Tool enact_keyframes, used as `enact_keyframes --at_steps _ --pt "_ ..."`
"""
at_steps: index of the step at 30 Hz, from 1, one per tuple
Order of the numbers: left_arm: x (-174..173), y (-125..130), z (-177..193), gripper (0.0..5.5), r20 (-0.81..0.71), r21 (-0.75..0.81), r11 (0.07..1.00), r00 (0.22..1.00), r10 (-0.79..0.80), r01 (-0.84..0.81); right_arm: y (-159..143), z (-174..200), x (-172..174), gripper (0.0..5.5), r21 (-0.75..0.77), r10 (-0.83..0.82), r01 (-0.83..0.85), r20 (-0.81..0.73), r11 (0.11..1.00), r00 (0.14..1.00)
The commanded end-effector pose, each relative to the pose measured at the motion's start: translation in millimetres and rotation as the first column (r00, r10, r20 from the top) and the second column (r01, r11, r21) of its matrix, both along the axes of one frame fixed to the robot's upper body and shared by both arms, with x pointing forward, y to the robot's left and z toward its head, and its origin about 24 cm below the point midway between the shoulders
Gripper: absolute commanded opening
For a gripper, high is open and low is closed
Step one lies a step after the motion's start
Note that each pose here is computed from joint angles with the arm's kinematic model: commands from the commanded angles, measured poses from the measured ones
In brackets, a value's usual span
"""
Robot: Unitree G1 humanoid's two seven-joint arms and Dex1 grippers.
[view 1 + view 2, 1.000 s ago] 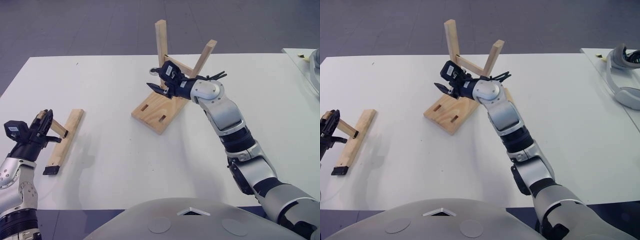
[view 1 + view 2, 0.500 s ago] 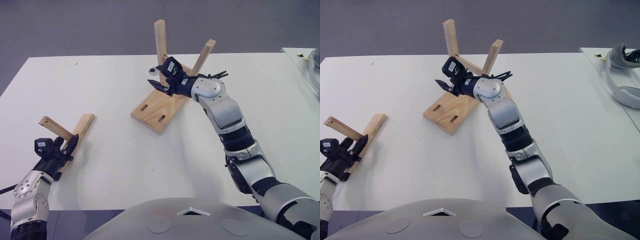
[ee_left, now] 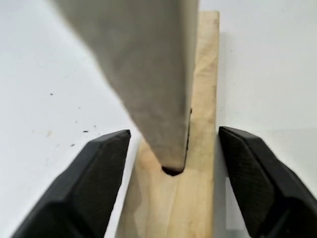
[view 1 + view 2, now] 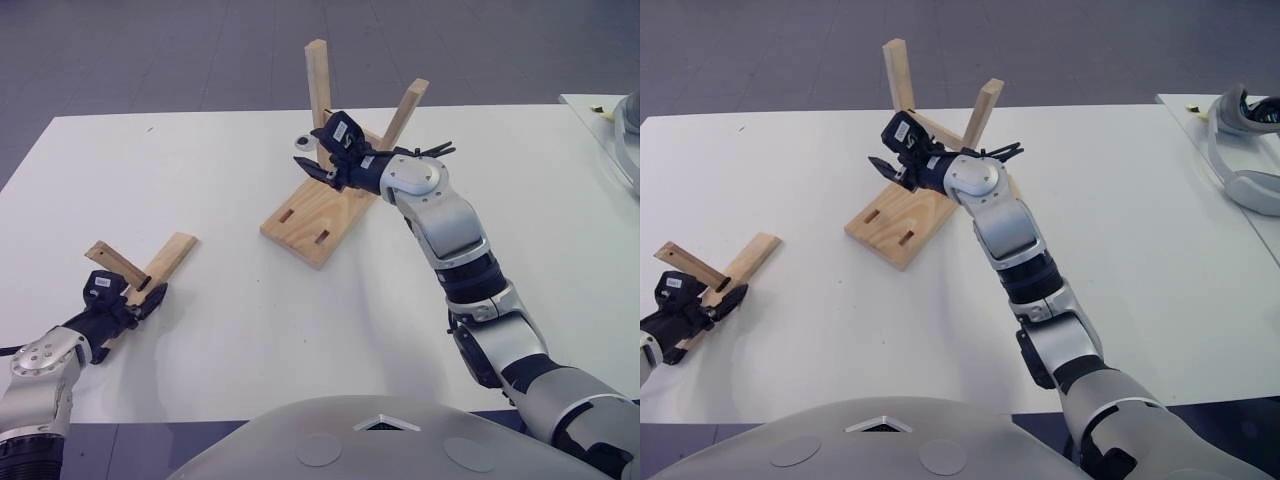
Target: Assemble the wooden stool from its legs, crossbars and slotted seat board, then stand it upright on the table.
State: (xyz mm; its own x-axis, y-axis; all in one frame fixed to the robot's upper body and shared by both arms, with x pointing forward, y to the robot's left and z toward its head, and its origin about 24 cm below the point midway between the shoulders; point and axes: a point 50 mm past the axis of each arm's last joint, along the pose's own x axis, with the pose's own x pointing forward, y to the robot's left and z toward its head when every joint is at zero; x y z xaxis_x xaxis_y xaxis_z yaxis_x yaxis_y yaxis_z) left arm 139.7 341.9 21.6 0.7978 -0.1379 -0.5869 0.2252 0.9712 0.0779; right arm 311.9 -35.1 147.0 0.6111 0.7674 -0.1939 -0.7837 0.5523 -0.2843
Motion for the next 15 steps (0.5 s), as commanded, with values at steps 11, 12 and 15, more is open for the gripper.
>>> enact_keyframes --at_steps 11,12,15 --pt "6.6 -26.7 11.6 2.10 -0.033 -0.241 0.969 0.999 0.041 -0.048 3.1 9.5 3.6 2.60 0.117 -0.019 0.027 -0.073 0.993 0.997" --pt "20.7 -31.8 31.4 2.09 0.054 -0.241 0.970 0.998 0.023 -0.009 4.4 11.5 3.1 2.60 0.176 -0.003 0.026 -0.128 0.984 0.992" --pt "51.4 -47.1 85.6 2.08 0.261 -0.240 0.967 0.965 -0.023 0.088 9.8 16.9 -0.4 2.60 0.346 0.103 0.004 -0.292 0.938 0.951"
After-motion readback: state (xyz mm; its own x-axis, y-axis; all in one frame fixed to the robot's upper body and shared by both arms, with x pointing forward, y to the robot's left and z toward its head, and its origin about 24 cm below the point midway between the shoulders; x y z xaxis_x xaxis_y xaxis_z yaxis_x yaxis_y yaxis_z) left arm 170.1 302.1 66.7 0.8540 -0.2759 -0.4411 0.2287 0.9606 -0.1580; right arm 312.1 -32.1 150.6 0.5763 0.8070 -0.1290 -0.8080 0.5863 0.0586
